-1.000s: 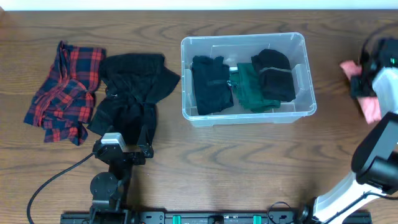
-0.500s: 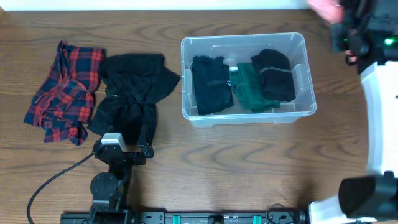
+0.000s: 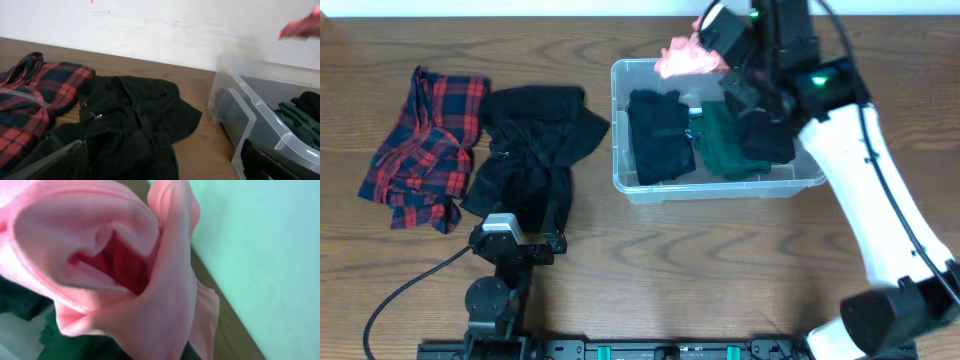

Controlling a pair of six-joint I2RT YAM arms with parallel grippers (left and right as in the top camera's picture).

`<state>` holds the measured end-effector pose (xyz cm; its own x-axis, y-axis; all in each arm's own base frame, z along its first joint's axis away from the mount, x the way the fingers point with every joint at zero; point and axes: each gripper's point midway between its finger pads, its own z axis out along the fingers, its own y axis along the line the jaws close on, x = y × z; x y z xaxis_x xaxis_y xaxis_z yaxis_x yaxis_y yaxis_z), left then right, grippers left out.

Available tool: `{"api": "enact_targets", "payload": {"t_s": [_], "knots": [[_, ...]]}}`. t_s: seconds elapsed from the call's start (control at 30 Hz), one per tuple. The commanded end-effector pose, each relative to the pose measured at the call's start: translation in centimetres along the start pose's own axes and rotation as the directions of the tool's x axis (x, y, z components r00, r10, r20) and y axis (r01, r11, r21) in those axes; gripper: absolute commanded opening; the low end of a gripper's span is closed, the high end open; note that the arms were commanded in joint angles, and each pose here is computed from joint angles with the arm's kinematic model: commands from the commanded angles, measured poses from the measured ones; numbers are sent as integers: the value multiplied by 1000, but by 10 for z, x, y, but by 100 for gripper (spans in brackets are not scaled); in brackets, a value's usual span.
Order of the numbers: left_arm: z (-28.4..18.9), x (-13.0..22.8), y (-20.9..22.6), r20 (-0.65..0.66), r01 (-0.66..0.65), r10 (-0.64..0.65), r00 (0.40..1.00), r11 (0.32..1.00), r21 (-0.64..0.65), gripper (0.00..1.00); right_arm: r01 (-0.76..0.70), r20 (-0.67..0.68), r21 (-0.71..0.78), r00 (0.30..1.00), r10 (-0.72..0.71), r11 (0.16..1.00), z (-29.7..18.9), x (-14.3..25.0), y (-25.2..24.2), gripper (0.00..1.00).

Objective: Pack container
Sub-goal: 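Carry the pink cloth with right gripper and lower into bin's left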

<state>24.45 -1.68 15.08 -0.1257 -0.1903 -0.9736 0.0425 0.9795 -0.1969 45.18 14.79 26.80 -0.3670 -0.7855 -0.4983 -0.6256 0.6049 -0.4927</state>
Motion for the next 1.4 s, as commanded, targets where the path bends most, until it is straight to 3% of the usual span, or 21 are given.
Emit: {"api": "enact_targets", "payload": {"t_s": [0.0, 0.37, 0.83, 0.87, 1.03, 1.17, 1.23, 1.3, 1.37], "knots": [[1, 16, 7, -49, -7, 5, 999, 1000, -29, 98, 58, -54, -15, 997, -59, 998, 20, 5, 9, 1], [1, 16, 7, -49, -7, 5, 999, 1000, -29, 98, 94, -109, -153, 988, -111, 984, 66, 5, 67, 1], [1, 16, 7, -49, -7, 5, 999, 1000, -29, 98, 83, -168, -208, 979, -119, 975, 112, 18, 97, 2], [1, 16, 7, -49, -7, 5, 999, 1000, -29, 98, 77, -175, -214, 978, -116, 974, 110, 19, 100, 7], [1, 16, 7, -49, -7, 5, 999, 1000, -29, 98, -21, -238, -261, 970, -43, 965, 88, 25, 118, 63], [1, 16, 7, -49, -7, 5, 999, 1000, -29, 98, -70, -239, -422, 970, -37, 904, 54, 23, 154, 82], [1, 16, 7, -49, -7, 5, 999, 1000, -29, 98, -76, -224, -490, 974, -41, 868, 39, 19, 169, 83], [1, 16, 7, -49, -7, 5, 999, 1000, -29, 98, -87, -213, -504, 977, -26, 859, 35, 14, 173, 77], [1, 16, 7, -49, -7, 5, 999, 1000, -29, 98, -117, -203, -485, 979, 19, 867, 38, 7, 170, 63]]}}
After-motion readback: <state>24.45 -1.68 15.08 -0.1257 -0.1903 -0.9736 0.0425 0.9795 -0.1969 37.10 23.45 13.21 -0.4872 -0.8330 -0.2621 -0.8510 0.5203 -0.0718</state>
